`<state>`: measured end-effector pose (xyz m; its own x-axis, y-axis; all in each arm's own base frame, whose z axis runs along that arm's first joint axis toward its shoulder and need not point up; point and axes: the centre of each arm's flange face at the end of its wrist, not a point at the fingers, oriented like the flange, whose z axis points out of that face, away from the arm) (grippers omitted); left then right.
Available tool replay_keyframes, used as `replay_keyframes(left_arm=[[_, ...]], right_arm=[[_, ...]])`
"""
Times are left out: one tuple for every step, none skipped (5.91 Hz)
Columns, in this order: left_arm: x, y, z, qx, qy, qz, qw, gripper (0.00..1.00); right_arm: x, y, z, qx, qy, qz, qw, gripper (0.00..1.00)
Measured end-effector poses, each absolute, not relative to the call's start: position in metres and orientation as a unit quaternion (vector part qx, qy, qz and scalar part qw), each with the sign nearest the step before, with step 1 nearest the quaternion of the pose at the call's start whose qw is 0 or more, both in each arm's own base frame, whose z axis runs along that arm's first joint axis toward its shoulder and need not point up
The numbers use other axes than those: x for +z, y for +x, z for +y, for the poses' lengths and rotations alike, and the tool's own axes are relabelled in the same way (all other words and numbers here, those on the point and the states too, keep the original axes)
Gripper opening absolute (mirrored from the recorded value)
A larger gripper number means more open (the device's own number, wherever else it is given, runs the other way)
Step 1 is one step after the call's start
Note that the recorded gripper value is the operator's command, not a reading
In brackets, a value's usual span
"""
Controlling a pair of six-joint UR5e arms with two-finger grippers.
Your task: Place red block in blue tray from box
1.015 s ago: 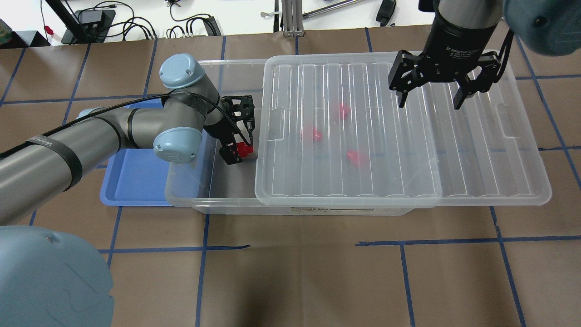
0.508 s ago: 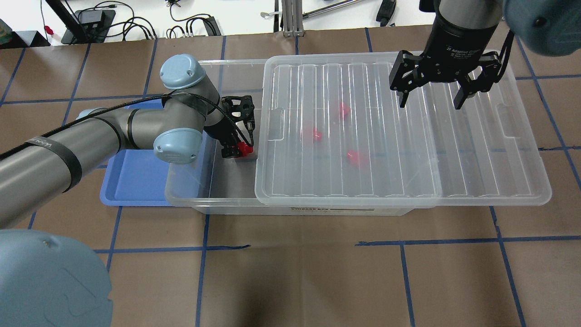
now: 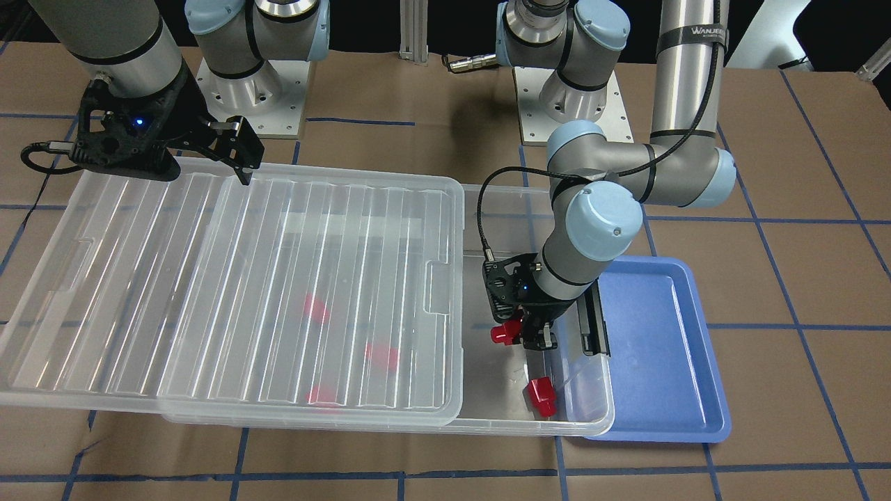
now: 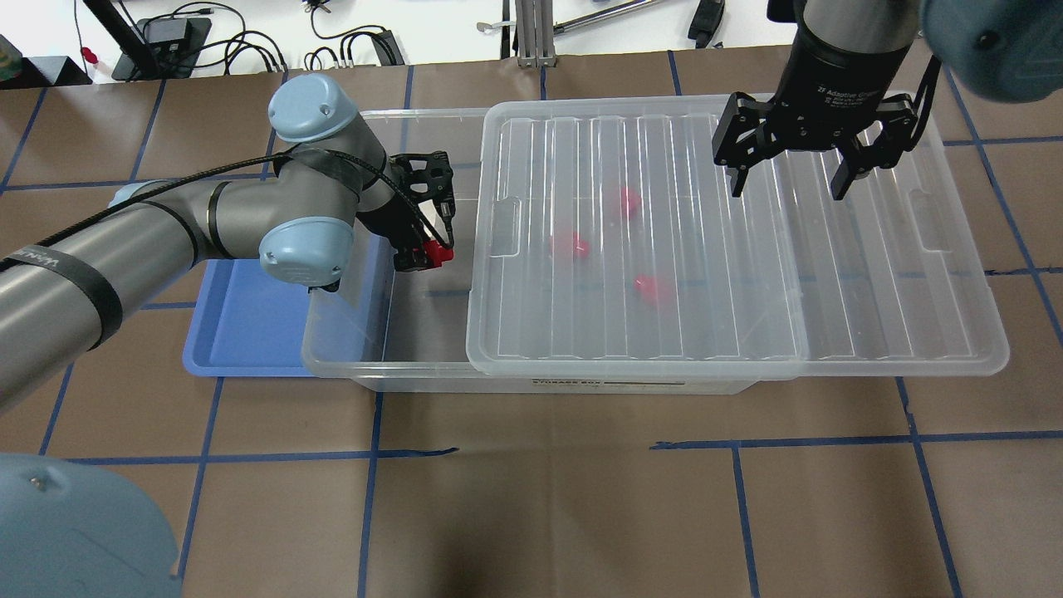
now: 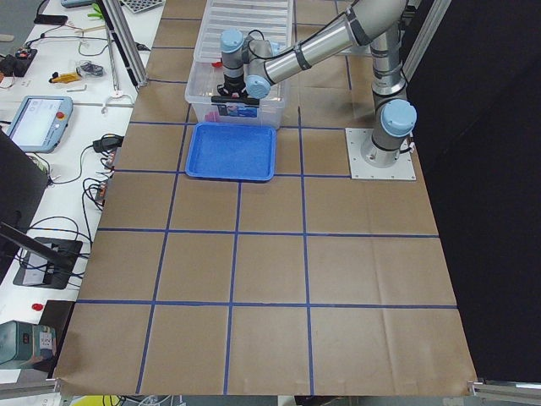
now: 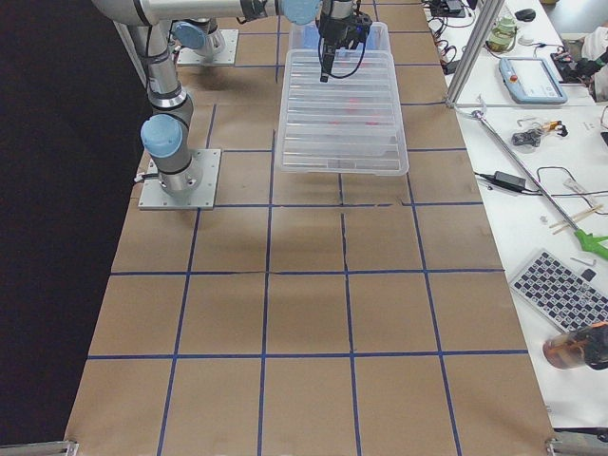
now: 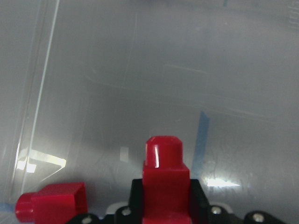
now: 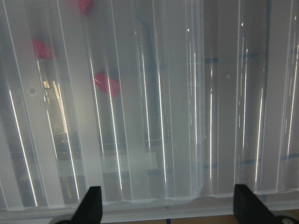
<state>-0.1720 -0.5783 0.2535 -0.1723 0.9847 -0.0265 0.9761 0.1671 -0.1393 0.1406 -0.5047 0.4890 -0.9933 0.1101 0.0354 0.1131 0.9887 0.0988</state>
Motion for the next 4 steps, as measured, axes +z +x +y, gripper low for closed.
replay_keyframes(left_arm=[[0.290, -0.163, -0.573, 0.063, -0.636, -0.768, 0.035, 0.00], [0.337, -0.159, -0.564, 0.064, -0.633, -0.771, 0.035, 0.00], [0.386, -0.154, -0.553, 0.067, -0.629, -0.773, 0.032, 0.00], [0.419, -0.140, -0.545, 0.073, -0.622, -0.779, 0.026, 0.00]], right_arm=[[0.489, 0.141, -0.505, -0.051, -0.056, -0.997, 0.015, 1.00], [0.489, 0.140, -0.505, -0.051, -0.056, -0.997, 0.015, 1.00], [0.489, 0.140, -0.504, -0.050, -0.056, -0.997, 0.015, 1.00], [0.489, 0.140, -0.504, -0.050, -0.057, -0.997, 0.014, 1.00]])
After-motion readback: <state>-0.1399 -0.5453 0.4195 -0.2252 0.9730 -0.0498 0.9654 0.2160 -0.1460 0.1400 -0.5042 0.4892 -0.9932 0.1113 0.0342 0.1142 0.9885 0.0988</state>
